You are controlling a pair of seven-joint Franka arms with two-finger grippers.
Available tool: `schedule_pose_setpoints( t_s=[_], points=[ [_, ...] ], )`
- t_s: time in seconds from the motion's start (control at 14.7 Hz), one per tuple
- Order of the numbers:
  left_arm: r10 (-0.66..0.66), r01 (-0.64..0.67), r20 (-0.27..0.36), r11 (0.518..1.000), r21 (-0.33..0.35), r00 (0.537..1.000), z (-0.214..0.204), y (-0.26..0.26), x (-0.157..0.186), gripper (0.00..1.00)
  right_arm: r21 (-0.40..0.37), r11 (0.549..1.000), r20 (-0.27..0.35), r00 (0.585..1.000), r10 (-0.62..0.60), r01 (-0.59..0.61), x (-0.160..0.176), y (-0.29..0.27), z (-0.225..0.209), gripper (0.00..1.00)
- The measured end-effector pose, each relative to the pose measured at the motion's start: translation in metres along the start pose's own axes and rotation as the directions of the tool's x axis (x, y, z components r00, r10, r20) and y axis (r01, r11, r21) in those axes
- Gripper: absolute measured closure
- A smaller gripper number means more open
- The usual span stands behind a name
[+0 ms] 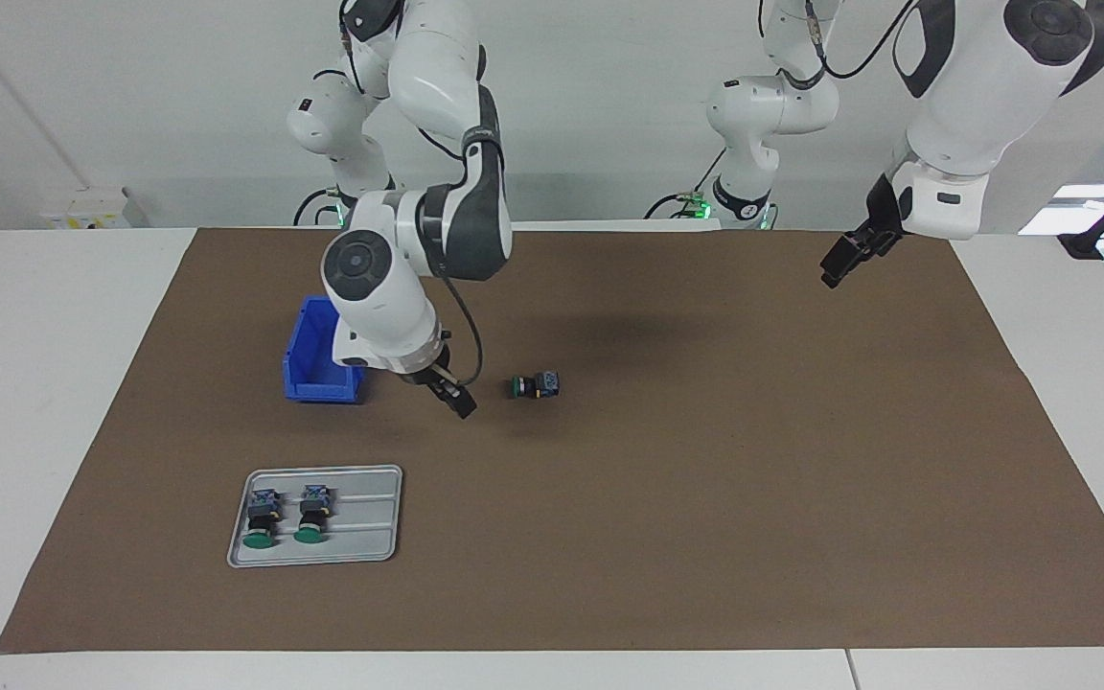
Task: Place and press button with both arms
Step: 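Lower the green button onto the table center and open the right gripper, then withdraw the right gripper while the left gripper reaches the button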
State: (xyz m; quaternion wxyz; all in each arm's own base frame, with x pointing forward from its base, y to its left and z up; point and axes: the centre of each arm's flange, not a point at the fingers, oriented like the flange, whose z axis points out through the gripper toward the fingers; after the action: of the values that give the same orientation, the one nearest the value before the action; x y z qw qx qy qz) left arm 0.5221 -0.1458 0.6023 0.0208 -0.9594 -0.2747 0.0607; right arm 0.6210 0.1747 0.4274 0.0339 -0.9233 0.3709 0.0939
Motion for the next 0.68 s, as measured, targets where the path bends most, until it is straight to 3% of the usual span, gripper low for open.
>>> schedule_pose_setpoints(
  t_s=[0.14,0.27,0.48,0.68],
  points=[
    [-0.103,0.103,0.028,0.994,-0.031,0.994,0.004,0.015,-0.019,0.00,0.010,0.998,0.011,0.998,-0.067,0.067,0.012,0.018,-0.020,0.03],
    [-0.266,0.273,0.074,0.957,-0.100,0.961,0.015,0.028,-0.033,0.00,0.012,0.990,0.020,0.990,-0.142,0.142,0.023,0.034,-0.040,0.03],
    [-0.522,0.533,0.107,0.838,-0.122,0.846,0.048,0.062,-0.064,0.00,-0.005,0.970,0.024,0.970,-0.242,0.243,0.048,0.070,-0.083,0.03],
    [-0.673,0.681,0.101,0.727,-0.089,0.733,0.084,0.107,-0.093,0.00,0.000,0.927,0.026,0.927,-0.374,0.374,0.075,0.117,-0.119,0.03]
  ],
)
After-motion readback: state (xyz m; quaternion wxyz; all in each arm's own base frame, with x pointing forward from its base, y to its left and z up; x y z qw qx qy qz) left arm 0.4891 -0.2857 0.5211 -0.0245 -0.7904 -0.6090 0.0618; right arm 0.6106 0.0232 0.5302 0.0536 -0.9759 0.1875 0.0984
